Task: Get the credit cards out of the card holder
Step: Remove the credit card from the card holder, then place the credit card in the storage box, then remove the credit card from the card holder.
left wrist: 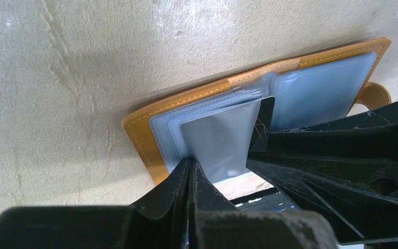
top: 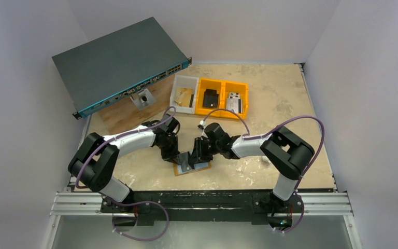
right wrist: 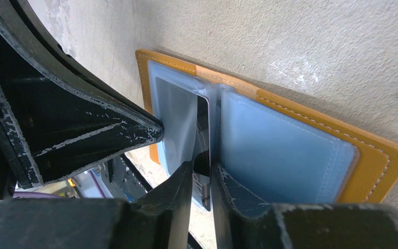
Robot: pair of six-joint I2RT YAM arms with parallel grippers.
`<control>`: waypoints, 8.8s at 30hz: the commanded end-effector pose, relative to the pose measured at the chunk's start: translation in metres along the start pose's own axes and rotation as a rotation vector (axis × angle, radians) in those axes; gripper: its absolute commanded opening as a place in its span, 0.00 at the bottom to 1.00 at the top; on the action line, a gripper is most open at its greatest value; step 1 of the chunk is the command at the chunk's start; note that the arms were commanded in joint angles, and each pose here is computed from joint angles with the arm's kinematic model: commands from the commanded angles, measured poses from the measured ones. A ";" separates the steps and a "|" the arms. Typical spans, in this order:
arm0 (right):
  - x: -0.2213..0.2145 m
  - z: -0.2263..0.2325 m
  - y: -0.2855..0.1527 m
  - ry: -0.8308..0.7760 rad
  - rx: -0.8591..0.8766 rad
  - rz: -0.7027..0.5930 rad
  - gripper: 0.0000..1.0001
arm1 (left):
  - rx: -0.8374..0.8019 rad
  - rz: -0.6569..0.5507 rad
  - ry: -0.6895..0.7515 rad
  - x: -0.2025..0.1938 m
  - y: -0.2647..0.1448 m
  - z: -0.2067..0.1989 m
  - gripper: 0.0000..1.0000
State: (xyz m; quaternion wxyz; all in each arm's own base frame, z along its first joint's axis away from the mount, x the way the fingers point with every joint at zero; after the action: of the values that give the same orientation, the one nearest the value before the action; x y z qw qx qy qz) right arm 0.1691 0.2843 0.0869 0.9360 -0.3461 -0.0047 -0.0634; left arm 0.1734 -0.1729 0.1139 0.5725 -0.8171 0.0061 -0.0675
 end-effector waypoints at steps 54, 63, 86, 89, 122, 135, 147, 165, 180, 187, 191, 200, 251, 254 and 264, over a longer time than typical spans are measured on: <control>0.012 -0.023 -0.015 0.060 0.006 -0.056 0.00 | 0.167 0.027 -0.031 -0.010 0.019 0.025 0.00; 0.024 -0.020 -0.045 0.037 -0.046 -0.160 0.00 | 0.166 0.024 -0.028 -0.010 0.016 0.025 0.00; 0.058 0.028 -0.103 0.018 0.053 -0.361 0.00 | -0.046 -0.268 0.142 0.018 -0.088 -0.022 0.62; 0.079 0.032 -0.119 0.040 0.065 -0.436 0.00 | -0.054 -0.306 0.165 0.015 -0.099 -0.023 0.76; 0.275 0.033 -0.084 0.113 -0.146 -0.581 0.34 | -0.096 -0.370 0.229 -0.007 -0.116 -0.015 0.88; 0.240 0.065 -0.128 0.036 -0.171 -0.636 0.98 | -0.073 -0.370 0.202 -0.005 -0.113 -0.014 0.88; 0.122 0.085 -0.113 -0.081 -0.189 -0.548 0.98 | 0.030 -0.331 0.067 -0.004 -0.101 0.007 0.88; -0.016 0.081 -0.015 -0.339 -0.387 -0.259 0.63 | 0.068 -0.257 -0.184 -0.011 -0.075 0.047 0.88; -0.026 0.072 0.022 -0.386 -0.516 -0.236 0.51 | 0.091 -0.285 -0.174 -0.011 -0.082 0.049 0.88; -0.028 0.061 0.031 -0.367 -0.560 -0.212 0.46 | 0.057 -0.278 -0.143 -0.010 -0.079 0.047 0.88; -0.033 0.055 0.032 -0.344 -0.550 -0.178 0.34 | 0.035 -0.270 -0.132 -0.010 -0.075 0.047 0.87; -0.027 0.047 0.029 -0.247 -0.421 -0.112 0.09 | -0.058 -0.240 -0.101 -0.008 -0.065 0.042 0.71; 0.013 0.044 -0.026 -0.115 -0.315 -0.228 0.40 | -0.031 -0.087 -0.022 -0.006 -0.002 0.024 0.21; 0.013 0.029 -0.026 -0.121 -0.401 -0.251 0.40 | -0.039 -0.090 -0.018 -0.004 -0.003 0.022 0.21; 0.012 0.009 -0.024 -0.136 -0.501 -0.276 0.37 | -0.046 -0.093 -0.014 -0.003 -0.004 0.021 0.20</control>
State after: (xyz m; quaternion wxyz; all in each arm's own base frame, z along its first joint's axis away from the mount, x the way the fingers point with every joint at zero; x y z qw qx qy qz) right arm 0.1778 0.2755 0.1192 0.8167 -0.5457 -0.0915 -0.1638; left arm 0.1671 -0.1510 0.1132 0.5369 -0.8401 -0.0299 -0.0717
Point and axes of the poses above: each gripper's point midway between its finger pads, its own y axis out along the fingers, its own z axis along the line the jaws close on, x = y × z, the point moved 10 cm from there along -y, back along the fingers, and after that the axes turned 14 degrees about y, right-handed, at the moved point
